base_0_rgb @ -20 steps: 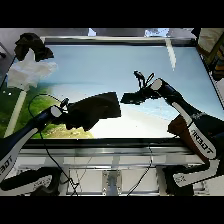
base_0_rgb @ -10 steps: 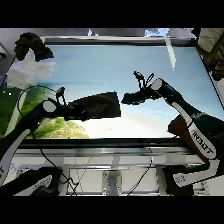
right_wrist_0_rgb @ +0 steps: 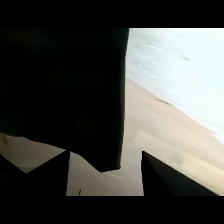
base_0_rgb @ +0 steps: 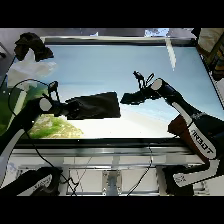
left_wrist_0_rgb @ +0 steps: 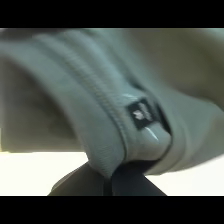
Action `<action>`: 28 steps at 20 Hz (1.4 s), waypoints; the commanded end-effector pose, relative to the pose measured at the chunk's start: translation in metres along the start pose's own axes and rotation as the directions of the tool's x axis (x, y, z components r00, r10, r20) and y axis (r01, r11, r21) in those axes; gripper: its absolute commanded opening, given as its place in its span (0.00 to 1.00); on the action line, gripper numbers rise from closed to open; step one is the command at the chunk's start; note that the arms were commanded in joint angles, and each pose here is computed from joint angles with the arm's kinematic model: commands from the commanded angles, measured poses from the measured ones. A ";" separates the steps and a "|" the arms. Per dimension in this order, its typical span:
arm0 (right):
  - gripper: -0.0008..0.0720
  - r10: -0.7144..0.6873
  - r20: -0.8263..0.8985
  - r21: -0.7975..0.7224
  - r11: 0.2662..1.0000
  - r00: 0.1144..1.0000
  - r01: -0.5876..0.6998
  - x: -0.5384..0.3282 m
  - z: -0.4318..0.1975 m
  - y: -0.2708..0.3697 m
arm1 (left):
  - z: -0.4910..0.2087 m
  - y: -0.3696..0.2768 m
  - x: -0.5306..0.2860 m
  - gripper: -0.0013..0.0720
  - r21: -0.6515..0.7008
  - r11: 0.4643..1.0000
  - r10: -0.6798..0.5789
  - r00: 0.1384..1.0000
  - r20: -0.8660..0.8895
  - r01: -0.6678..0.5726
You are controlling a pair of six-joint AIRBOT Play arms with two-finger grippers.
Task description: Fold the shirts.
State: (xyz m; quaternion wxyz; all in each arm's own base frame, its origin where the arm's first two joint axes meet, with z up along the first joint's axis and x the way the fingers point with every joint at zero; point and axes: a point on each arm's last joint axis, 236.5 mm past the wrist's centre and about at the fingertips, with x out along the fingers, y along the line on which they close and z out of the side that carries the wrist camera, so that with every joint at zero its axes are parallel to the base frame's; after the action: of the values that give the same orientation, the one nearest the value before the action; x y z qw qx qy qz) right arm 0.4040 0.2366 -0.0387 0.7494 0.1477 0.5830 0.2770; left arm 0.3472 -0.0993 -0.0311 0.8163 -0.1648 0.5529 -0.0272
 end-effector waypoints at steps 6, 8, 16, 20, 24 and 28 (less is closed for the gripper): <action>0.73 0.001 0.005 0.002 1.000 1.000 -0.001 0.000 0.001 0.000 | 0.063 0.033 -0.026 0.10 0.063 0.980 0.174 0.962 0.212 -0.191; 0.73 0.017 0.009 0.013 1.000 1.000 -0.017 0.000 0.002 0.004 | 0.065 0.032 -0.027 0.92 0.063 0.981 0.167 0.961 0.220 -0.185; 0.73 0.121 0.129 -0.003 0.993 0.984 -0.122 -0.001 0.030 0.031 | 0.064 0.032 -0.030 0.98 0.009 0.983 0.175 0.962 0.208 -0.181; 0.73 0.141 0.136 0.074 0.986 0.981 -0.152 0.024 0.032 0.027 | 0.084 0.019 -0.045 0.98 0.002 0.988 0.146 0.955 0.259 -0.151; 0.81 0.273 0.120 0.164 0.943 0.954 -0.290 0.060 0.026 0.040 | 0.107 0.006 -0.065 0.98 0.004 0.992 0.117 0.940 0.319 -0.125; 0.81 0.306 0.111 0.209 0.923 0.946 -0.323 0.083 0.020 0.037 | 0.139 -0.014 -0.098 0.98 0.013 0.996 0.074 0.911 0.406 -0.087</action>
State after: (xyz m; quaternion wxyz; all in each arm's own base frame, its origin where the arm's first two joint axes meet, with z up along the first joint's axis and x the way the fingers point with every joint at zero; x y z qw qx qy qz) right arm 0.4277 0.3070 -0.0682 0.7119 0.3045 0.5481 0.3162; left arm 0.4263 -0.0549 0.0769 0.9038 -0.1252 0.4074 0.0393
